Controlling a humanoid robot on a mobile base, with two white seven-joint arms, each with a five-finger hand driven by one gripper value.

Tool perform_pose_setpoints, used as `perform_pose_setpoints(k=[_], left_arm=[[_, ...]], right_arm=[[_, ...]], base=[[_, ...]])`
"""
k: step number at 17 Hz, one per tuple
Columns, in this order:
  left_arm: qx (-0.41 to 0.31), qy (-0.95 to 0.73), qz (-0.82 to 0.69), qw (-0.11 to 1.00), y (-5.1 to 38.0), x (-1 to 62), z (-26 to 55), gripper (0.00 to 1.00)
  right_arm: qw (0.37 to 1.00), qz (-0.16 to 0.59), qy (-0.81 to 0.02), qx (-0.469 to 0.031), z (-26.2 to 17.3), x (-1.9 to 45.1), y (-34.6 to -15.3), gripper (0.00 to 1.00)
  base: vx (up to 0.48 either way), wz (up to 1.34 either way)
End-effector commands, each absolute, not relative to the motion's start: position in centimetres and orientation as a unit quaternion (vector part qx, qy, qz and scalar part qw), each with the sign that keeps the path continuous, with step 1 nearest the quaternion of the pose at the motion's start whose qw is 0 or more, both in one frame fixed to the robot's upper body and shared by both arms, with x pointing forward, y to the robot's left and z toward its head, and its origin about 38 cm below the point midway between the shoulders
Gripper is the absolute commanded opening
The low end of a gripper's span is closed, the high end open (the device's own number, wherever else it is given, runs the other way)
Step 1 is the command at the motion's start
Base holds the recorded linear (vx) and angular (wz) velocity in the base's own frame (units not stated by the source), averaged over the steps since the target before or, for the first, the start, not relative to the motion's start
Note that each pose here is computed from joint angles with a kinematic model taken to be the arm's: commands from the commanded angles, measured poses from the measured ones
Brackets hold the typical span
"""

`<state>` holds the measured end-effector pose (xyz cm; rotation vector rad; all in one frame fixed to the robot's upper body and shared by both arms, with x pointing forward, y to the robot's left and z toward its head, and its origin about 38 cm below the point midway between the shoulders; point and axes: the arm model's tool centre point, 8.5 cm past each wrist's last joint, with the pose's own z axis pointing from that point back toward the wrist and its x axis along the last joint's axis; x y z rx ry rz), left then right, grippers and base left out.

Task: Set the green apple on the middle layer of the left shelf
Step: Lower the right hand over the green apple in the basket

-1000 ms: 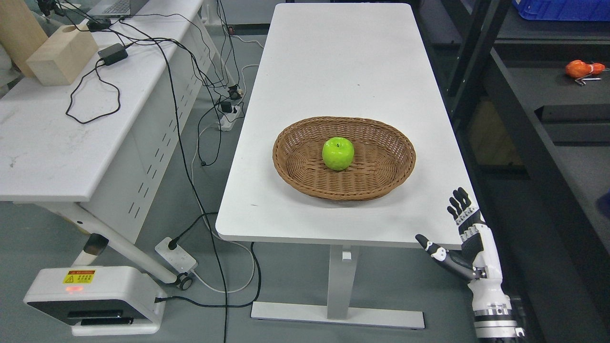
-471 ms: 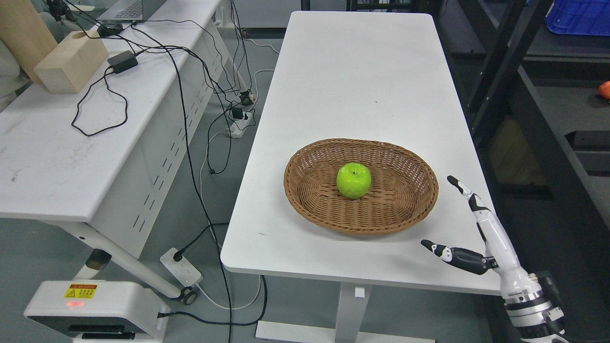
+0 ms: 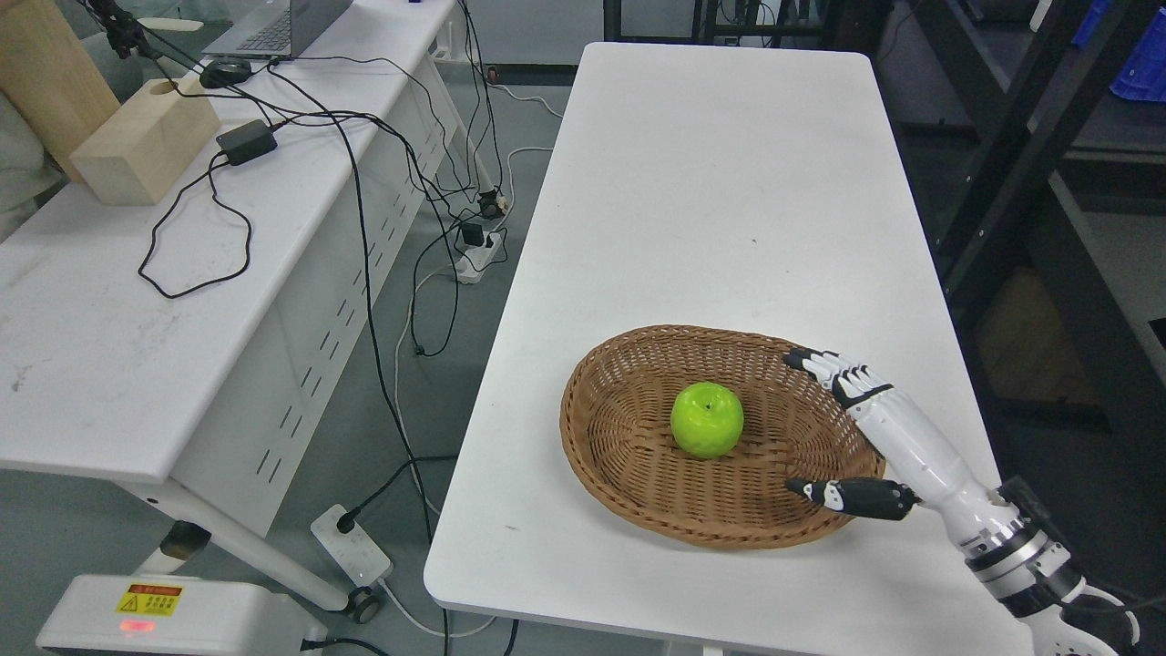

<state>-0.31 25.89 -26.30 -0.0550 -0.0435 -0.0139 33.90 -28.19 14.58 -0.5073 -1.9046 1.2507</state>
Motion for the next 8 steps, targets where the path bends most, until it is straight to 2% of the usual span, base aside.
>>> perform_pose_setpoints(k=[1, 4, 8], left_arm=[[-0.018, -0.019, -0.007, 1.0, 27.0, -0.4, -26.2, 1.0], [-0.018, -0.019, -0.007, 1.0, 27.0, -0.4, -26.2, 1.0], [-0.018, -0.018, -0.007, 1.0, 27.0, -0.4, -26.2, 1.0]], right_arm=[[0.352, 0.59, -0.711, -0.147, 12.7, 33.4, -23.8, 1.0], [0.337, 0.62, -0.697, -0.128, 12.1, 33.1, -22.6, 1.0], [0.315, 0.649, -0.676, -0.15, 12.3, 33.9, -21.9, 1.0]], base=[[0.16, 0.03], [0.142, 0.0], [0.053, 0.0]])
